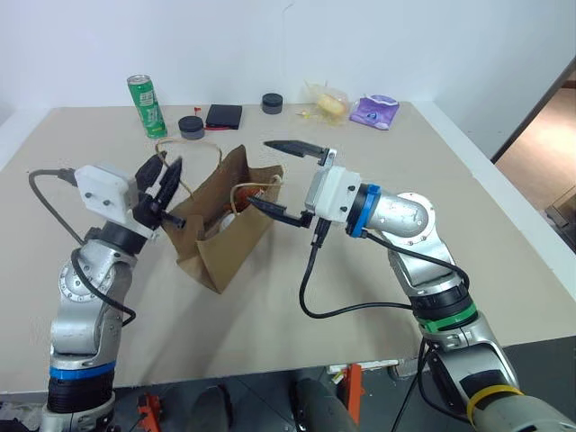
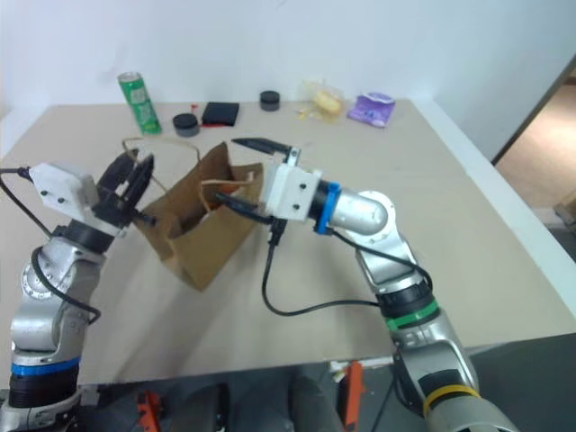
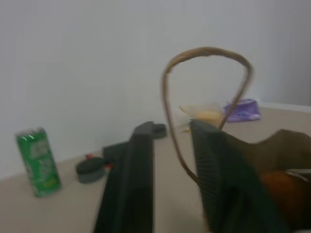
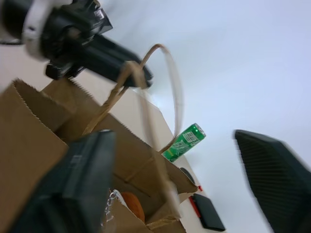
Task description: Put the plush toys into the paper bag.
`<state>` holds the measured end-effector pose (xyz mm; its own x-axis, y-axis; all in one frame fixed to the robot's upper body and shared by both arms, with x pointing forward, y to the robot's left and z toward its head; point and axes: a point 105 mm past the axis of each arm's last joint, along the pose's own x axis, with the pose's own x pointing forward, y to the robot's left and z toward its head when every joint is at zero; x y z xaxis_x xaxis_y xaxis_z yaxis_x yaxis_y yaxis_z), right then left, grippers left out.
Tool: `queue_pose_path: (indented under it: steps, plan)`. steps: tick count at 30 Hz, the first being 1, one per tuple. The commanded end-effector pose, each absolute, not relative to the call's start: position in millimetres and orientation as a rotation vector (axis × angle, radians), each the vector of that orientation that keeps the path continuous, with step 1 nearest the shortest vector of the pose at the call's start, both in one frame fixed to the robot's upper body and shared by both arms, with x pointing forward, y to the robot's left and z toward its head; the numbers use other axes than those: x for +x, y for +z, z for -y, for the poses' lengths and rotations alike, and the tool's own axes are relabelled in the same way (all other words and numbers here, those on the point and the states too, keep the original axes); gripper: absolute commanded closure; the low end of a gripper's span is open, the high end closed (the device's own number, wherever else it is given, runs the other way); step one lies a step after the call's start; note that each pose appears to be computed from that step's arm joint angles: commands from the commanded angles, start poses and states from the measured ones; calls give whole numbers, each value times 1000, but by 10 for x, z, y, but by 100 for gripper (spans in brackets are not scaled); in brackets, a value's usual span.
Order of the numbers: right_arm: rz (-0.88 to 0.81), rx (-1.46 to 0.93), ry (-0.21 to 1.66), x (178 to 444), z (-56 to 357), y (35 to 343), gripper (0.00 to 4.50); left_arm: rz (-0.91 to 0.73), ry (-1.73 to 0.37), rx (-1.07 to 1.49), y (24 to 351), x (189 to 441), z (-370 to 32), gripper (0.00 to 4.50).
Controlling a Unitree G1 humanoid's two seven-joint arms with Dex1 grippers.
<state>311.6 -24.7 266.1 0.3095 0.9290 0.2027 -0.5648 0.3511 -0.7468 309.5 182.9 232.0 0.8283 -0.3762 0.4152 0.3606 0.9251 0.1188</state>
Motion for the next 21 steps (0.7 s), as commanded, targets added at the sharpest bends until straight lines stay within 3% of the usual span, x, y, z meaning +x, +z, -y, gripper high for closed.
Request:
queue_pose_path:
  steps: [1, 4, 6, 9, 10, 12, 15, 21]
  plan:
    - [639, -343, 1072, 3102, 455, 2858, 15, 391, -483, -71, 2351, 2975, -1803, 145]
    - [440, -175, 1100, 3211, 624, 2648, 15, 331, -531, -163, 2331, 2919, -1825, 4]
    - [358, -162, 1107, 3238, 668, 2501, 39, 314, -549, -181, 2344, 2895, -1831, 1]
    - [209, -141, 1181, 3164, 618, 2230, 147, 276, -600, -226, 2348, 2843, -1830, 0]
    - [146, -139, 1216, 3113, 579, 2129, 222, 265, -613, -244, 2357, 2821, -1851, 0]
    - [93, -144, 1265, 3023, 512, 2021, 287, 240, -640, -260, 2355, 2765, -1896, 0]
    - [46, -136, 1293, 2960, 396, 1930, 445, 179, -723, -257, 2305, 2629, -1910, 0]
    - [-1, -161, 1357, 2889, -6, 1769, 449, 13, -865, -145, 2043, 2394, -1889, 0]
